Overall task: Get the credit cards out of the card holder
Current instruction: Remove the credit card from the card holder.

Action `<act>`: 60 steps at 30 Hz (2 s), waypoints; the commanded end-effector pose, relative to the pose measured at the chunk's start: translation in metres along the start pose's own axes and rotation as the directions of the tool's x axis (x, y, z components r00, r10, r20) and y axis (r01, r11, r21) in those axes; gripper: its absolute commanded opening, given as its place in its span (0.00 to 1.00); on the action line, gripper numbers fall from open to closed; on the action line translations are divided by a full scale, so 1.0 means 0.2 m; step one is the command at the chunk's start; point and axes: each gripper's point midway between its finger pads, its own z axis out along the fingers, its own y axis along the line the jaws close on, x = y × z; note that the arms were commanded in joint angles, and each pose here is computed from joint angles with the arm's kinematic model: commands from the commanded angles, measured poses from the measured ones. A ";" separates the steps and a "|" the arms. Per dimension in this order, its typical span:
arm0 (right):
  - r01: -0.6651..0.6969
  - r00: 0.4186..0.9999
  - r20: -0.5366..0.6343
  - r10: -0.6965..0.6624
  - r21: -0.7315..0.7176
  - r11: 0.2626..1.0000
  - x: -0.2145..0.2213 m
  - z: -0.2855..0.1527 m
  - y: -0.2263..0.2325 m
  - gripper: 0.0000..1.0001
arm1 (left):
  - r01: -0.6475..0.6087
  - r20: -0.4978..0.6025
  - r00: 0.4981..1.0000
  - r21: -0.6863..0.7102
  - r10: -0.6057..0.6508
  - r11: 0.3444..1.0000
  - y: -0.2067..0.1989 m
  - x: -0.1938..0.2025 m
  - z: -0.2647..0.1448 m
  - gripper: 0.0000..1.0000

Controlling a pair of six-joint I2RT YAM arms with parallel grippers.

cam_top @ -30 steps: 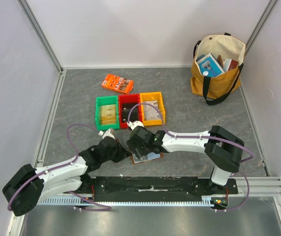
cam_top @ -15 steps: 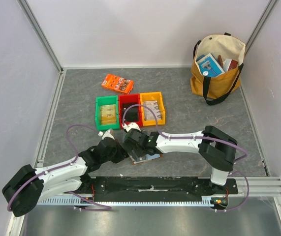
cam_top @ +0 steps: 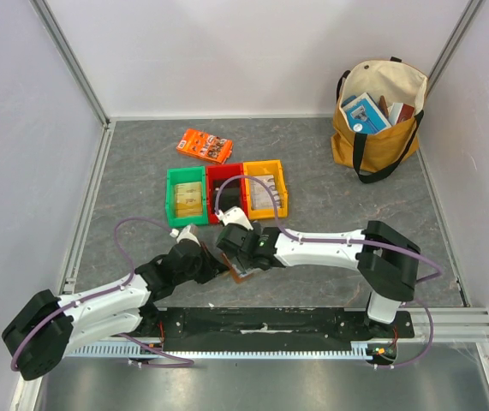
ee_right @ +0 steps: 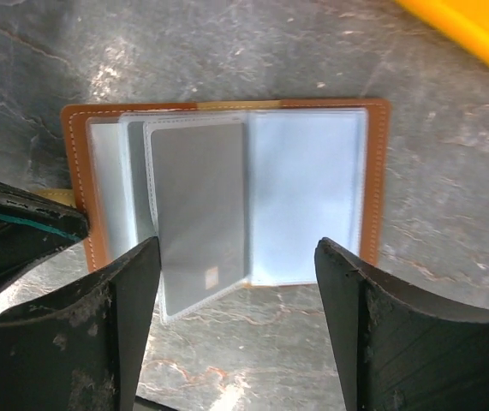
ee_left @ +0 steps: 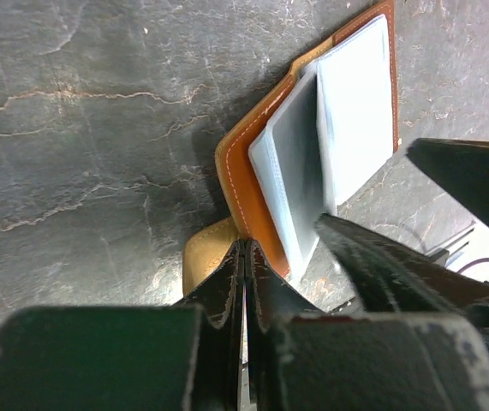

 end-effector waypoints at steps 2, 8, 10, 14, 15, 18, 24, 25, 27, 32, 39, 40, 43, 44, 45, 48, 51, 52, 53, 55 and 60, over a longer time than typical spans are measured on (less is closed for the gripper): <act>0.024 0.998 0.048 -0.031 0.135 0.991 -0.08 -0.13 -0.19 0.78 | 0.018 0.005 1.000 -0.021 -0.018 1.000 0.04 0.01 0.00 0.02; 0.024 0.999 0.021 -0.027 0.144 0.989 -0.06 -0.12 -0.27 0.78 | 0.015 0.004 1.000 -0.015 -0.015 1.000 0.04 0.01 0.00 0.02; 0.003 1.000 -0.008 -0.001 0.167 0.986 -0.02 -0.09 -0.36 0.78 | 0.013 0.006 1.000 -0.010 -0.013 1.000 0.03 0.01 0.00 0.02; -0.073 0.992 -0.083 0.093 0.215 0.974 0.09 -0.01 -0.56 0.76 | 0.007 -0.002 1.000 -0.034 -0.007 0.999 0.06 0.02 -0.01 0.02; -0.073 0.991 -0.094 0.096 0.221 0.973 0.11 0.00 -0.58 0.75 | 0.005 0.003 1.000 -0.034 -0.005 0.999 0.06 0.01 -0.01 0.02; -0.083 0.992 -0.074 0.099 0.195 0.977 0.08 -0.03 -0.58 0.72 | -0.007 0.015 1.000 -0.043 0.008 0.999 0.06 -0.01 -0.03 0.06; -0.133 0.989 0.057 0.136 -0.055 0.990 -0.12 -0.13 -0.40 0.59 | -0.040 0.045 0.998 -0.037 0.041 0.999 -0.01 -0.07 -0.07 0.21; -0.132 0.987 0.075 0.140 -0.108 0.985 -0.14 -0.15 -0.36 0.57 | -0.043 0.048 0.998 -0.035 0.044 0.998 -0.03 -0.07 -0.08 0.23; -0.130 0.982 0.108 0.156 -0.214 0.968 -0.20 -0.18 -0.27 0.52 | -0.056 0.057 0.997 -0.034 0.058 0.998 -0.07 -0.10 -0.11 0.27; -0.118 0.982 0.097 0.165 -0.375 0.919 -0.21 -0.17 -0.12 0.41 | -0.070 0.080 0.994 0.005 0.069 0.998 -0.19 -0.16 -0.17 0.28; -0.160 0.979 0.052 0.198 -0.409 0.898 -0.14 -0.05 -0.14 0.29 | -0.082 0.057 0.995 0.091 0.077 0.992 -0.35 -0.17 -0.19 0.29; -0.165 0.978 0.048 0.202 -0.412 0.896 -0.13 -0.03 -0.15 0.28 | -0.080 0.048 0.996 0.103 0.076 0.991 -0.37 -0.16 -0.18 0.29; -0.185 0.977 0.021 0.213 -0.411 0.893 -0.08 0.02 -0.17 0.26 | -0.073 -0.002 0.997 0.142 0.074 0.987 -0.44 -0.13 -0.11 0.29; -0.192 0.976 0.018 0.219 -0.409 0.892 -0.07 0.04 -0.18 0.26 | -0.074 -0.018 0.997 0.133 0.077 0.988 -0.44 -0.12 -0.07 0.29; -0.197 0.976 0.008 0.219 -0.410 0.891 -0.05 0.05 -0.19 0.25 | -0.078 -0.027 0.996 0.126 0.082 0.989 -0.43 -0.11 -0.04 0.29; -0.211 0.975 -0.019 0.223 -0.412 0.887 0.01 0.09 -0.20 0.24 | -0.084 -0.059 0.994 0.115 0.091 0.990 -0.43 -0.09 0.05 0.28; -0.226 0.972 -0.040 0.230 -0.413 0.882 0.06 0.11 -0.21 0.20 | -0.071 -0.080 0.994 0.106 0.080 0.992 -0.41 -0.06 0.12 0.28; -0.231 0.971 -0.047 0.233 -0.409 0.883 0.08 0.12 -0.21 0.19 | -0.064 -0.078 0.994 0.090 0.071 0.994 -0.39 -0.06 0.14 0.28; -0.240 0.970 -0.060 0.237 -0.406 0.882 0.10 0.13 -0.22 0.17 | -0.058 -0.080 0.995 0.078 0.064 0.995 -0.37 -0.05 0.15 0.28; -0.250 0.968 -0.073 0.241 -0.405 0.880 0.14 0.14 -0.22 0.15 | -0.041 -0.081 0.996 0.070 0.047 0.997 -0.33 -0.04 0.17 0.28; -0.282 0.959 -0.118 0.256 -0.410 0.867 0.23 0.15 -0.21 0.12 | 0.014 -0.081 0.997 0.069 -0.008 0.998 -0.28 -0.01 0.20 0.30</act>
